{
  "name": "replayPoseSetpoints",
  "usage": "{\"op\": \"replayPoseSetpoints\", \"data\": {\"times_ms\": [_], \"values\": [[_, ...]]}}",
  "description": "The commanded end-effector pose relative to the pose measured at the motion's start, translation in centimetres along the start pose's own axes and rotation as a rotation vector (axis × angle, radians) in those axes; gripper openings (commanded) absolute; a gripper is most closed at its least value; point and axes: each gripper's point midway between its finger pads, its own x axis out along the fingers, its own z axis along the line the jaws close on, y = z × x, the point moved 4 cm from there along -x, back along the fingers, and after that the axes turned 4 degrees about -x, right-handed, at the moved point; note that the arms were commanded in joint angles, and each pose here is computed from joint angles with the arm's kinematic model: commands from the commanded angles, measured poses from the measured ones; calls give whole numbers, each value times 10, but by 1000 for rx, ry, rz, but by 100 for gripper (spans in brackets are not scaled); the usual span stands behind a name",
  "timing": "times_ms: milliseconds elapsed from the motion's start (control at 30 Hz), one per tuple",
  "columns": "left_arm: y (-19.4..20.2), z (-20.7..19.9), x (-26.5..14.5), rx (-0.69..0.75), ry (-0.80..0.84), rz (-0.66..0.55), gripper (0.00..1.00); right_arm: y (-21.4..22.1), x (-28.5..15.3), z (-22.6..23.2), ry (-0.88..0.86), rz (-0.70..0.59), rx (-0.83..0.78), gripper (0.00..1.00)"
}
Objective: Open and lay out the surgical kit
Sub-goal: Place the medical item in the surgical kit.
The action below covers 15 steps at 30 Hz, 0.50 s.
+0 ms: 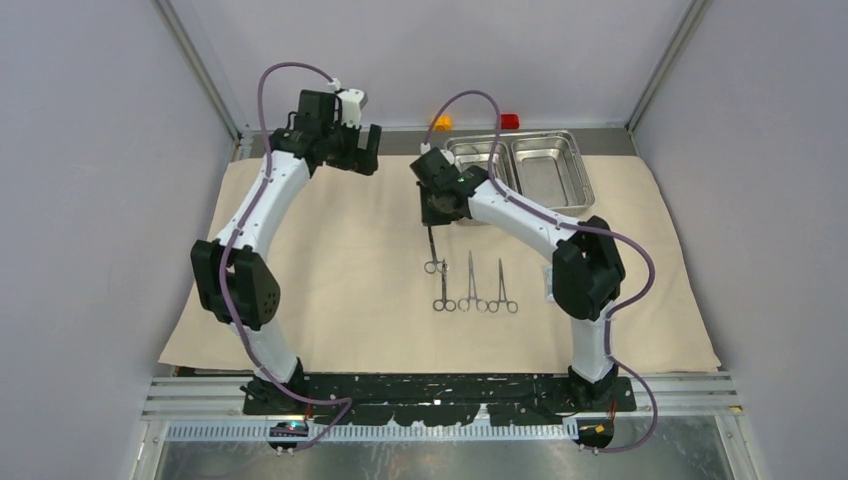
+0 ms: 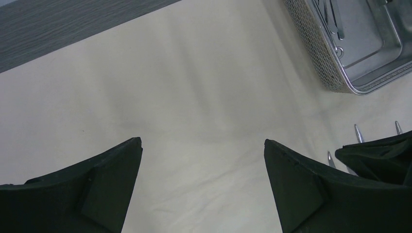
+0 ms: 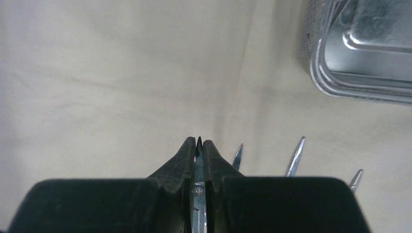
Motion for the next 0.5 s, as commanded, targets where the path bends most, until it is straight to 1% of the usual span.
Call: {"op": "replayPoseSetpoints", "data": {"times_ms": [0,267,467], "values": [[-19,1,-30,0,-30,-100,100,3,6,18,29,-29,85,0],[-20,2,-46,3,-56,-117,100,40,25,48,107,-2,78,0],[-19,2,-51,1,-63,-119,100,51,30,57,156,-2,88,0]]}}
